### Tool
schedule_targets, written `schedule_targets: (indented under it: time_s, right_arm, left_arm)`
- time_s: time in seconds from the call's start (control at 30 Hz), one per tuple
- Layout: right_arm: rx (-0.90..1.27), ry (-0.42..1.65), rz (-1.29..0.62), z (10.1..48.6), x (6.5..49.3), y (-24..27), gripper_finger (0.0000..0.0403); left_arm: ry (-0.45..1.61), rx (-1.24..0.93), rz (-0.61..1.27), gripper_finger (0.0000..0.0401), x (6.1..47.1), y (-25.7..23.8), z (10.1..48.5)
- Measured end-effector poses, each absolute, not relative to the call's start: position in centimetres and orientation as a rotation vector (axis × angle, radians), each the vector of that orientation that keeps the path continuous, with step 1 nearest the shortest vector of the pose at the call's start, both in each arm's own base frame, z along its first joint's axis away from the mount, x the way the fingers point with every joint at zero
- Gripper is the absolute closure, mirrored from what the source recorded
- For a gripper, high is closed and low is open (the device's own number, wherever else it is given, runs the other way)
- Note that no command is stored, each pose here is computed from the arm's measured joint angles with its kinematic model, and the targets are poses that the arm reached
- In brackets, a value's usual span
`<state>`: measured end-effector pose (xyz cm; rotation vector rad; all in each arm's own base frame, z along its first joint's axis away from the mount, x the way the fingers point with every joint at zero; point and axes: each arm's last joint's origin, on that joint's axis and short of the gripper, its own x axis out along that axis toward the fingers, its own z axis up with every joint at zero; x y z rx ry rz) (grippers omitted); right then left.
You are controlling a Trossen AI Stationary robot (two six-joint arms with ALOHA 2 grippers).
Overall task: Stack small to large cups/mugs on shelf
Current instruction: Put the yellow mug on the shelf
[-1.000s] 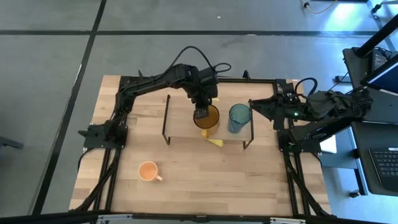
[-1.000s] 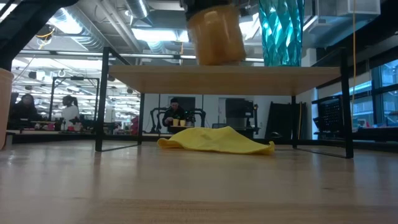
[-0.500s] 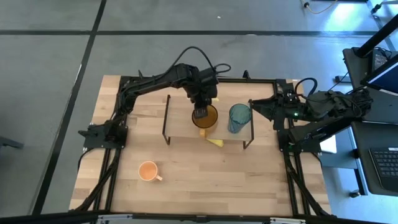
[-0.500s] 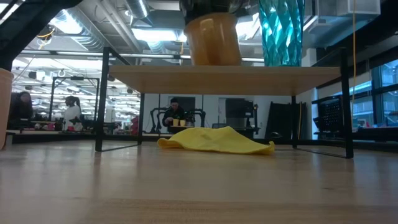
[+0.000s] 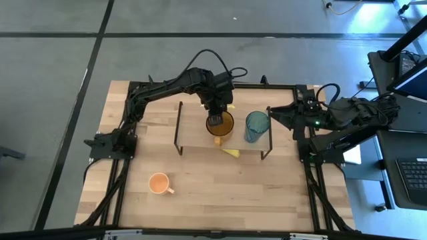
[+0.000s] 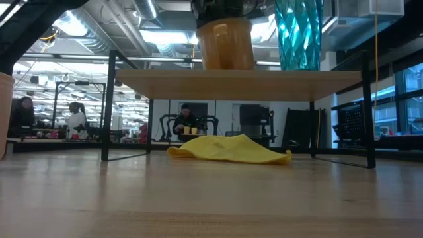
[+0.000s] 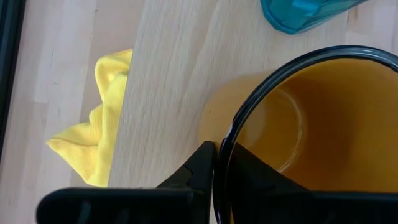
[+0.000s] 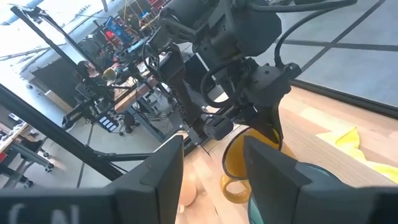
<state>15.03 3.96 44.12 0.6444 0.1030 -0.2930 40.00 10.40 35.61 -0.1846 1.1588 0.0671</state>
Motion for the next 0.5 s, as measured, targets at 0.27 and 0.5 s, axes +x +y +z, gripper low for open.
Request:
schedule_targets:
  time_s: [0.27, 0.5]
  right_arm:
    - [0.642, 0.107, -0.294, 44.09, 15.02, 3.96, 0.0235]
    - [0.635, 0.106, -0.309, 44.04, 14.99, 3.91, 0.0235]
  left_arm:
    - [1.153, -0.192, 0.058, 0.0357, 40.05, 10.35, 35.62]
    - [1.148, -0.189, 0.059, 0.0331, 40.10, 10.38, 35.64]
